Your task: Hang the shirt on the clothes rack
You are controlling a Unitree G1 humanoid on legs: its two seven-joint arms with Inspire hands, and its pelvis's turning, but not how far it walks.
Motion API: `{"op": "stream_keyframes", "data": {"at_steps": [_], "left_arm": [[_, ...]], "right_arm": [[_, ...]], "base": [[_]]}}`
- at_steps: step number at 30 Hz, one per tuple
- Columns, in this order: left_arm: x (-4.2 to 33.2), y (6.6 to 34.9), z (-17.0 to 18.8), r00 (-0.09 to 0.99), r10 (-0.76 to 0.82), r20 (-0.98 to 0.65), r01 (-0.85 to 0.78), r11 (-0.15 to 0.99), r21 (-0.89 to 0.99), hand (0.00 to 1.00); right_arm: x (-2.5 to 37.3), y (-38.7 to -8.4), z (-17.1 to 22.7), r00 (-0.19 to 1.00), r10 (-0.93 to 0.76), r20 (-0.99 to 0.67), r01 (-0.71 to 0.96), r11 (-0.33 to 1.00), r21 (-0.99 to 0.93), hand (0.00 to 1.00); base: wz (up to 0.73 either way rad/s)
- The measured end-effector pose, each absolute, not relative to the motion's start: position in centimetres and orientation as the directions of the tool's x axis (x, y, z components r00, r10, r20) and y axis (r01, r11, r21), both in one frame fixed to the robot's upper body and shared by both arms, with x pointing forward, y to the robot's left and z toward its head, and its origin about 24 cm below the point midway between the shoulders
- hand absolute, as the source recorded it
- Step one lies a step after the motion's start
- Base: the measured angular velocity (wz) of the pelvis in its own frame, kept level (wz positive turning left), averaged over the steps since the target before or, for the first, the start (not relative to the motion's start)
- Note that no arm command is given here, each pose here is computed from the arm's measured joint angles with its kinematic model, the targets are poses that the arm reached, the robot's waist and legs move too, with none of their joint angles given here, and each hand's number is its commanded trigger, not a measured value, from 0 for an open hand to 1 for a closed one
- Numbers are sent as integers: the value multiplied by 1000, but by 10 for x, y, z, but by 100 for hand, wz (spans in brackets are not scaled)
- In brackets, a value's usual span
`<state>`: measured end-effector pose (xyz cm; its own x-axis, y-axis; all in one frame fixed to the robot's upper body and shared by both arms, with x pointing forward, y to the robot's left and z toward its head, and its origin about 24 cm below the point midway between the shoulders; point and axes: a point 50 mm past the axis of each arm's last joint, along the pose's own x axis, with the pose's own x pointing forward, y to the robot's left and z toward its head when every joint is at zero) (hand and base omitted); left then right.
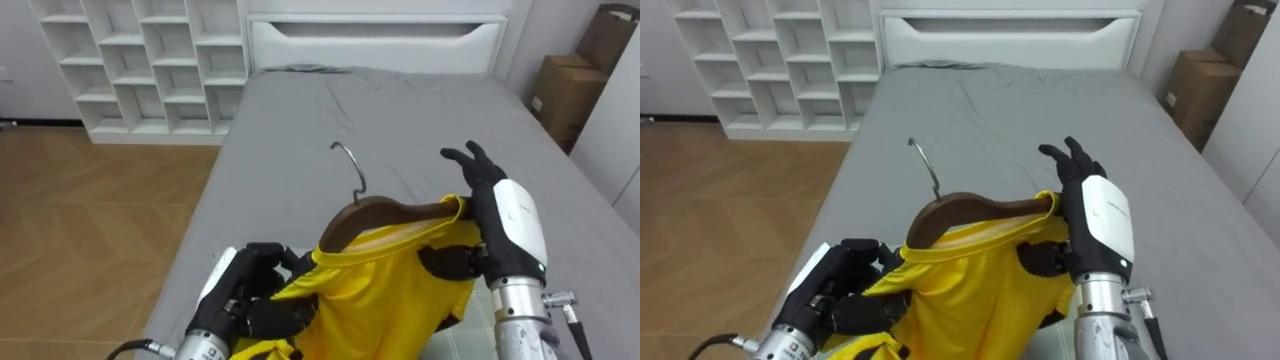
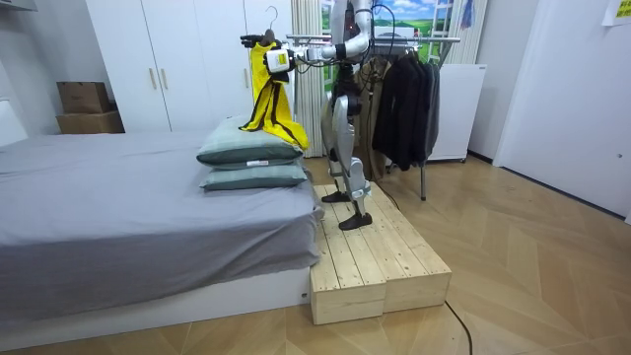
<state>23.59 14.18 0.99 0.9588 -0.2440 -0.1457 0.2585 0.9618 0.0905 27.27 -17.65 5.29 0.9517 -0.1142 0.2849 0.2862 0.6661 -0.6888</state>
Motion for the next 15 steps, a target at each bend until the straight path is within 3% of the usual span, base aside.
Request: {"op": "stream_keyframes", "data": {"at_steps": [15], "left_arm": [[233,139,-2,940,-263,-218,273,962,14,100]], "right_arm": [[270,-163,44,964,-45,263,237,602,-763,0]], "base": [[1]]}}
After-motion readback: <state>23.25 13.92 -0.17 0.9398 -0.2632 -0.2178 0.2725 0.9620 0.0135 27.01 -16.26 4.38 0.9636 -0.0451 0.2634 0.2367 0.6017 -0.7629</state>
